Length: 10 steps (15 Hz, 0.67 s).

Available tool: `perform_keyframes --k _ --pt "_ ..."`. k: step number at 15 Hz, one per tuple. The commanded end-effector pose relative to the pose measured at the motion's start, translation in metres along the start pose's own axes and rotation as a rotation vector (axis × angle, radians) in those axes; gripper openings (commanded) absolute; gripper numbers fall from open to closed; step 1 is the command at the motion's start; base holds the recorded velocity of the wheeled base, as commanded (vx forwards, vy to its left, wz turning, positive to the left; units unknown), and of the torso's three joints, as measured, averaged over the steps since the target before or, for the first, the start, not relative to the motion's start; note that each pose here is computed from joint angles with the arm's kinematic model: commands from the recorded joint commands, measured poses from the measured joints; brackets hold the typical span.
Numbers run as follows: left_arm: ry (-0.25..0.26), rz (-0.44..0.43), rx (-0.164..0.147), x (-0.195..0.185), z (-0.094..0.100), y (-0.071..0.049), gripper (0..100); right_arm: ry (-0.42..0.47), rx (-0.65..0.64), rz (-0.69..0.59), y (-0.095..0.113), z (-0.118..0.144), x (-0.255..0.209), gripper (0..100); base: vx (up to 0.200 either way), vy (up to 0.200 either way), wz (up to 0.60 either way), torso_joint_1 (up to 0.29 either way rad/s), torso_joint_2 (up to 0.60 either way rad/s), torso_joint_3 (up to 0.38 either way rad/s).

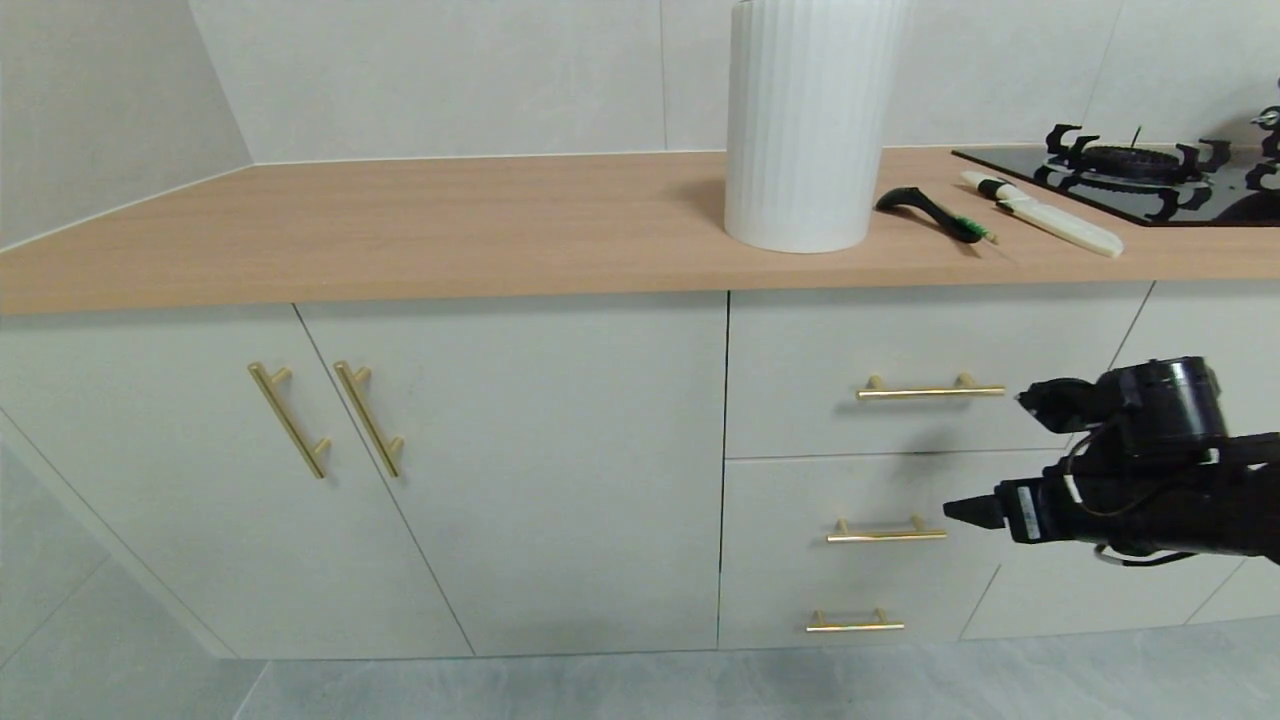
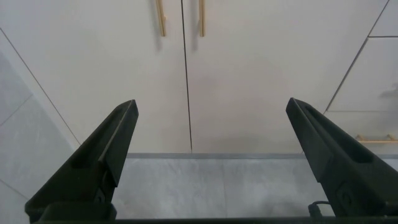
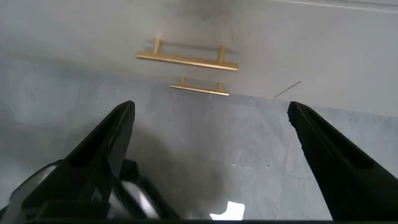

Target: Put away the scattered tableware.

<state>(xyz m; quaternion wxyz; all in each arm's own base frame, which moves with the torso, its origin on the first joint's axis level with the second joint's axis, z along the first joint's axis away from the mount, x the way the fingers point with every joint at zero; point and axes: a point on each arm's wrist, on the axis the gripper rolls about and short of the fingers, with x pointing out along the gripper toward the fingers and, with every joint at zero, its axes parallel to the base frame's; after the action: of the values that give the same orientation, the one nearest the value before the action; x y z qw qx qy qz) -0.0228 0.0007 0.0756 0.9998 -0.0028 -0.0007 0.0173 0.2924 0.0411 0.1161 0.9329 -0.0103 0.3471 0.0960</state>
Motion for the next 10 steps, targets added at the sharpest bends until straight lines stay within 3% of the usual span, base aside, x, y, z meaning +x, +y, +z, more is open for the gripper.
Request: perform_keyframes --k 1,6,7,10 --pt "0.0 0.001 -0.001 0.0 0.0 0.0 100 0.07 -0.009 0.005 0.003 -0.023 0.071 100 0.0 0.0 0.0 0.0 0.0 0.0" --pt "0.0 0.001 -0.001 0.0 0.0 0.0 100 0.002 -0.02 -0.055 0.004 -0.034 0.103 100 0.0 0.0 0.0 0.0 0.0 0.0" --pt "0.0 0.001 -0.001 0.0 0.0 0.0 100 -0.019 -0.015 -0.093 0.015 -0.042 0.119 100 0.0 0.0 0.0 0.0 0.0 0.0" --pt "0.0 0.001 -0.001 0.0 0.0 0.0 100 -0.082 0.013 -0.123 0.021 -0.045 0.129 100 0.0 0.0 0.0 0.0 0.0 0.0"
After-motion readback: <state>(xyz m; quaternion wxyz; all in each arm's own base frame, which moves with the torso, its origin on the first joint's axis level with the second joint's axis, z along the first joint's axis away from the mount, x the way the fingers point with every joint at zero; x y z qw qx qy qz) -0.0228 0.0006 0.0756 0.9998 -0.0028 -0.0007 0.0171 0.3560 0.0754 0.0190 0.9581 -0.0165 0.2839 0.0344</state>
